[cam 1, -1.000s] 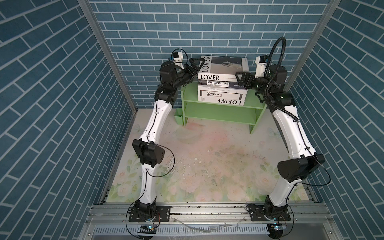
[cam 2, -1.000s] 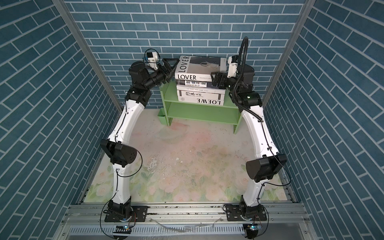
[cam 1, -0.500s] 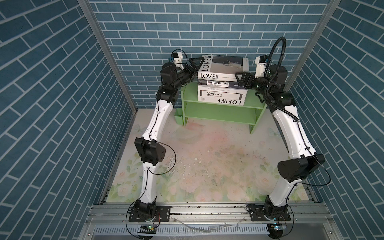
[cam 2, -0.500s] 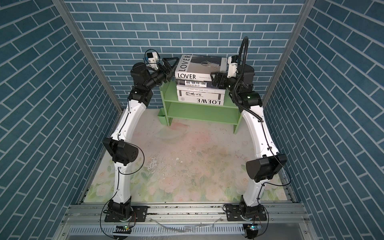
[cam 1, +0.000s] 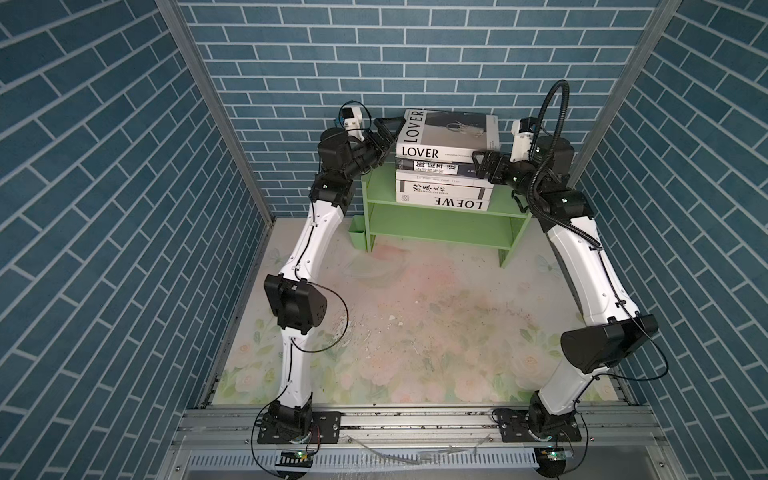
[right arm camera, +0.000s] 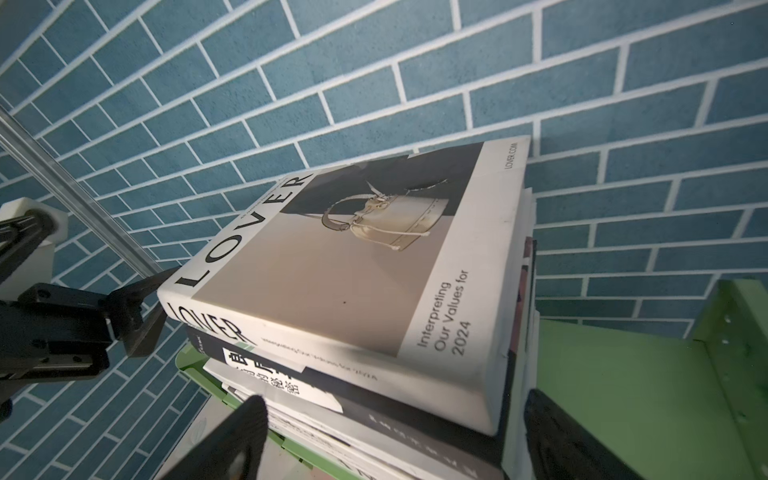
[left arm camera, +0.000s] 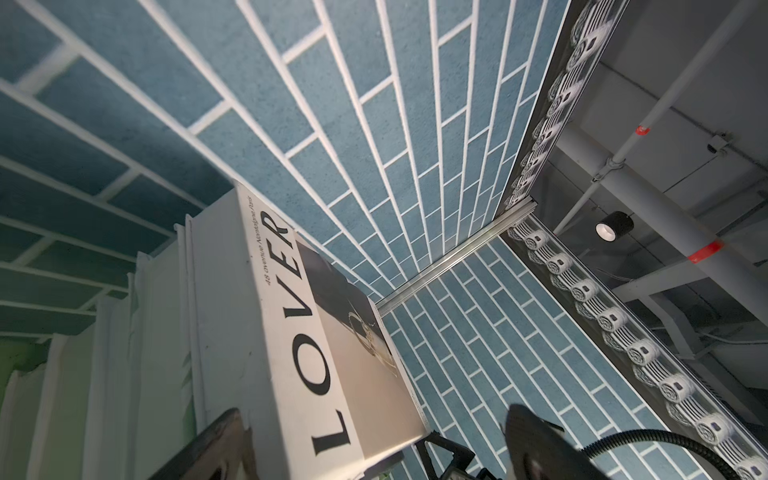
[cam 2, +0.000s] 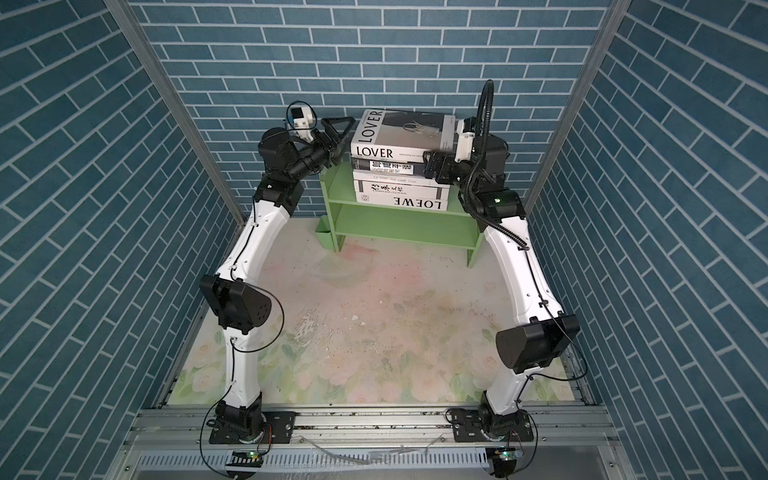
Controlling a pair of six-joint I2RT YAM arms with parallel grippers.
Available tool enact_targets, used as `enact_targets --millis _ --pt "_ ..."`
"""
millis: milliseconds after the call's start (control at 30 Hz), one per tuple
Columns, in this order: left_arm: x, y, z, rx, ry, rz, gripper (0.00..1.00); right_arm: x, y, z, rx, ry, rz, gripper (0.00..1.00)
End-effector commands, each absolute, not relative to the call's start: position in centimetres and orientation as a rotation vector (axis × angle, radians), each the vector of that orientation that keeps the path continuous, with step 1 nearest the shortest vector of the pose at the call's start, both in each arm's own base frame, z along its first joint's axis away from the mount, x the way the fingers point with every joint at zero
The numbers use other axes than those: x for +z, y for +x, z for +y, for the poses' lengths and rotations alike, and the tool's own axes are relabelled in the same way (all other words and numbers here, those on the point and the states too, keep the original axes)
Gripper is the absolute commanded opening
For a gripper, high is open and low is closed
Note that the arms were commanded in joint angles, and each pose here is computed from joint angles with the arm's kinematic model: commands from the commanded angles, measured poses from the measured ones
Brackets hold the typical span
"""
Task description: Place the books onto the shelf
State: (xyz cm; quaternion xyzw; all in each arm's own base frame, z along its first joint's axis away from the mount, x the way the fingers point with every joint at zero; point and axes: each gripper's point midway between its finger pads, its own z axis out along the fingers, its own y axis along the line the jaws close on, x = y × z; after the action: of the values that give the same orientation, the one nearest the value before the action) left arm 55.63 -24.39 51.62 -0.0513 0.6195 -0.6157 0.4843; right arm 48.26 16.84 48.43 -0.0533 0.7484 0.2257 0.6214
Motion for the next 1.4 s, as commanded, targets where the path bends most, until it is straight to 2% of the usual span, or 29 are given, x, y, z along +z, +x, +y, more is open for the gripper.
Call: enact_targets --millis 0,200,333,400,533,733,1000,1200,1367 --pt "56.4 52.3 -22.1 -1.477 -0.048 1.404 1.00 52.8 45.3 14.4 0.423 -0.106 1.595 0.97" --pt "55.1 50.9 -18.3 -1.374 -0.088 1.445 1.00 51.9 41.1 11.8 0.338 -0.082 1.592 0.99" --pt "52.0 48.7 -15.4 -1.239 -0.117 1.529 1.00 47.0 38.3 8.9 0.220 -0.027 1.694 0.99" --pt "50.0 46.9 -13.8 -1.102 -0.130 1.591 0.99 43.1 37.2 7.3 0.143 0.003 1.773 0.99" --pt "42.7 43.0 -8.8 -0.716 -0.223 1.742 0.99 35.6 34.6 3.0 -0.086 0.092 1.932 0.99" --pt "31.6 38.0 -1.7 -0.213 -0.347 1.899 1.00 26.9 31.6 -2.4 -0.358 0.248 1.992 0.99" --pt "20.9 35.2 3.5 0.185 -0.367 1.890 0.99 18.7 30.7 -6.5 -0.496 0.391 2.035 0.99" --pt "17.2 34.8 4.8 0.299 -0.312 1.822 1.00 16.0 31.5 -8.3 -0.455 0.421 1.882 0.99" --pt "12.4 34.9 4.9 0.322 -0.280 1.896 1.00 14.2 33.2 -7.6 -0.340 0.382 1.899 0.99"
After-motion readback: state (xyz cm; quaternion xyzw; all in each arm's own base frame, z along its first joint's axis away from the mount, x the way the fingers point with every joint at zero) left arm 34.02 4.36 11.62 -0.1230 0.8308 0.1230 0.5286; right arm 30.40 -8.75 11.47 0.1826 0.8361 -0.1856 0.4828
